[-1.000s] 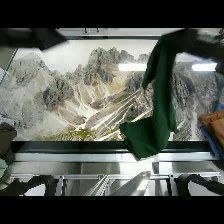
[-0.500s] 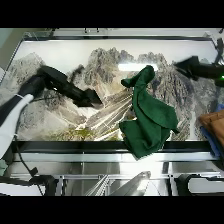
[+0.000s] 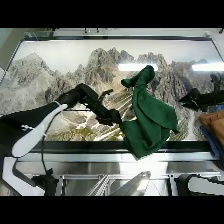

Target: Fold the shirts.

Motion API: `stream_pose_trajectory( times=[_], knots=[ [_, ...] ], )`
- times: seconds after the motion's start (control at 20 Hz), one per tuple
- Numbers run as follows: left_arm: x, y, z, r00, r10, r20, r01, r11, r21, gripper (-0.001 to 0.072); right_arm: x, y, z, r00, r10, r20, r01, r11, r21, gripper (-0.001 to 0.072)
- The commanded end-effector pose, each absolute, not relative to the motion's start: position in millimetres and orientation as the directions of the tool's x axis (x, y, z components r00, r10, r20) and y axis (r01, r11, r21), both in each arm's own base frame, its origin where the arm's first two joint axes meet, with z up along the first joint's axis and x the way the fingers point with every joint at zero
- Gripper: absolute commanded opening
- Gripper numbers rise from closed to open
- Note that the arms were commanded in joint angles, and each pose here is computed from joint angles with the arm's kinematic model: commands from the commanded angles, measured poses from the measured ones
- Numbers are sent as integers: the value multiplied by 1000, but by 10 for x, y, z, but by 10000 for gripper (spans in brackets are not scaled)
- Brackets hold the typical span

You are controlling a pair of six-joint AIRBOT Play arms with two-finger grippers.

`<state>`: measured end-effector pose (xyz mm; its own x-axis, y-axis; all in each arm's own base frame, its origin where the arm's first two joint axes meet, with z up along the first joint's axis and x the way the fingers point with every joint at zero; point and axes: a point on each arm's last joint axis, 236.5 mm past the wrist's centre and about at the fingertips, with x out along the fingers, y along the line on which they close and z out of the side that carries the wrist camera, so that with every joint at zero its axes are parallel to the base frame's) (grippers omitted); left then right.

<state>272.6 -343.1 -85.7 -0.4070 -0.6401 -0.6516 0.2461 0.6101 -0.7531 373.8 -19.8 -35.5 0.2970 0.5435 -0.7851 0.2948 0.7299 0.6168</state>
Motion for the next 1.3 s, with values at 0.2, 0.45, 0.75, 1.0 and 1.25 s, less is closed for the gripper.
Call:
stream_pose_trajectory(
  times=[0.2,0.45,0.75,1.0,1.25],
  knots=[
    [2629,-3836,-906,-455,-618,-641,299,571,-764,14,3539,-135,-379,235,551,-801,296,744,599,375],
    [2762,-3655,-773,-449,-637,-626,274,569,-775,14,3205,-213,-705,124,498,-858,394,769,503,599],
    [2856,-3541,-732,-434,-643,-631,269,575,-772,14,2958,85,-948,78,561,-824,385,746,544,444],
    [2884,-3097,-1063,-431,-472,-769,330,711,-621,713,2963,114,-950,74,560,-825,378,750,543,609],
    [3016,-3557,-1118,-382,-641,-666,183,654,-734,693,2986,142,-932,83,570,-817,381,740,555,595]
  ],
)
